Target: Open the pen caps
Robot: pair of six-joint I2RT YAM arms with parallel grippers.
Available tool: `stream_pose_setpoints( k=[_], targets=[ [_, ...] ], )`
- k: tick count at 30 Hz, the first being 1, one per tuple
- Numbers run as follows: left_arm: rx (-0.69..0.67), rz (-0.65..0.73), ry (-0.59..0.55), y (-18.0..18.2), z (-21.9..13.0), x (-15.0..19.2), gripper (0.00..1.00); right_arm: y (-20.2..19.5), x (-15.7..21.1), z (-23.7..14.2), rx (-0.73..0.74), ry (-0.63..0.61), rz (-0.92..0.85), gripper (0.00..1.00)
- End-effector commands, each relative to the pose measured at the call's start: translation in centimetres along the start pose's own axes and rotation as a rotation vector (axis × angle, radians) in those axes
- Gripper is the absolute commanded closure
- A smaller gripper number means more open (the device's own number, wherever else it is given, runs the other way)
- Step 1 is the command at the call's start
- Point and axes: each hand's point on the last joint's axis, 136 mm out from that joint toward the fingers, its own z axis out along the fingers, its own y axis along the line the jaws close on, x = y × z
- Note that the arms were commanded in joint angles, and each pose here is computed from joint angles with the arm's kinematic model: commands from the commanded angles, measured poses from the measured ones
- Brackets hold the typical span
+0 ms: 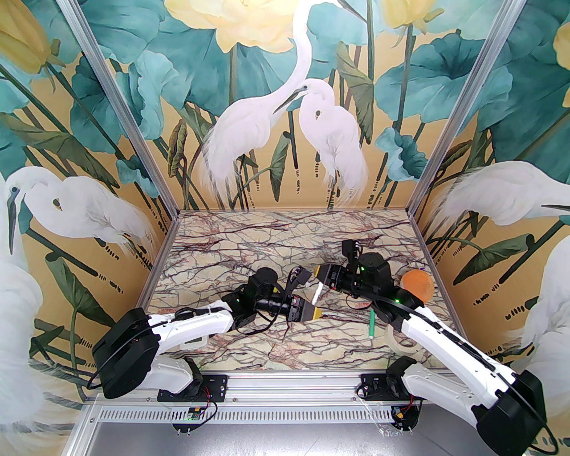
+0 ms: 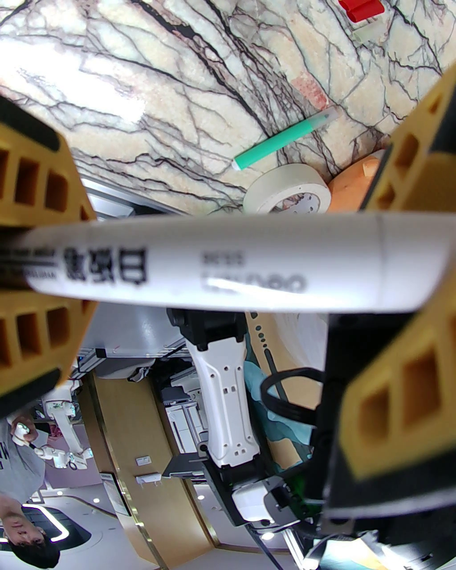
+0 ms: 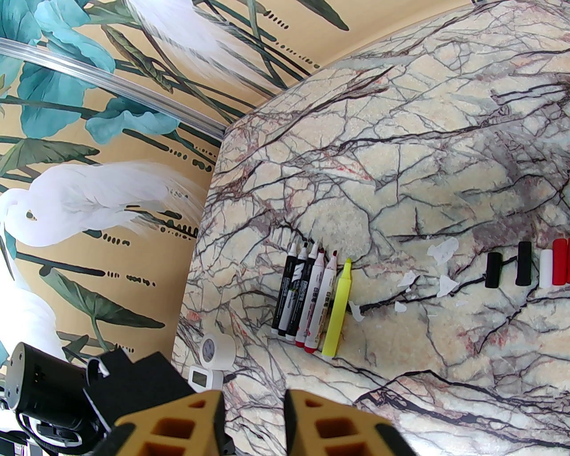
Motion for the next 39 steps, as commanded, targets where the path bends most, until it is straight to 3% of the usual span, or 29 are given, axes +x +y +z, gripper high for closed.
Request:
stream_pose_setpoints(
  k=[1,7,17,28,39],
  targets=[
    [0.024,0.035,0.008,-1.0,0.1,-0.3,0.95,0.6,-0.5,-0.1,-0.01,-0.009,-0.004,0.79],
    [0.019,0.039,-0.017,-1.0,0.1,-0.8,0.83,1.1,-0.5,0.0,-0.038,-0.002,0.004,0.87],
    [0.024,0.048,-0.108,-1.4,0.0,-2.7,0.69,1.3,-0.1,-0.2,-0.057,0.006,0.018,0.88],
    [0.009,0.03,-0.064,-0.6,0.4,-1.8,0.92,0.5,-1.2,-0.9,-0.028,-0.06,0.044,0.89],
    [0.132,0.017,0.036,-2.5,0.3,-0.1,0.93,1.2,-5.8,-4.1,-0.171,-0.168,0.013,0.9]
  ],
)
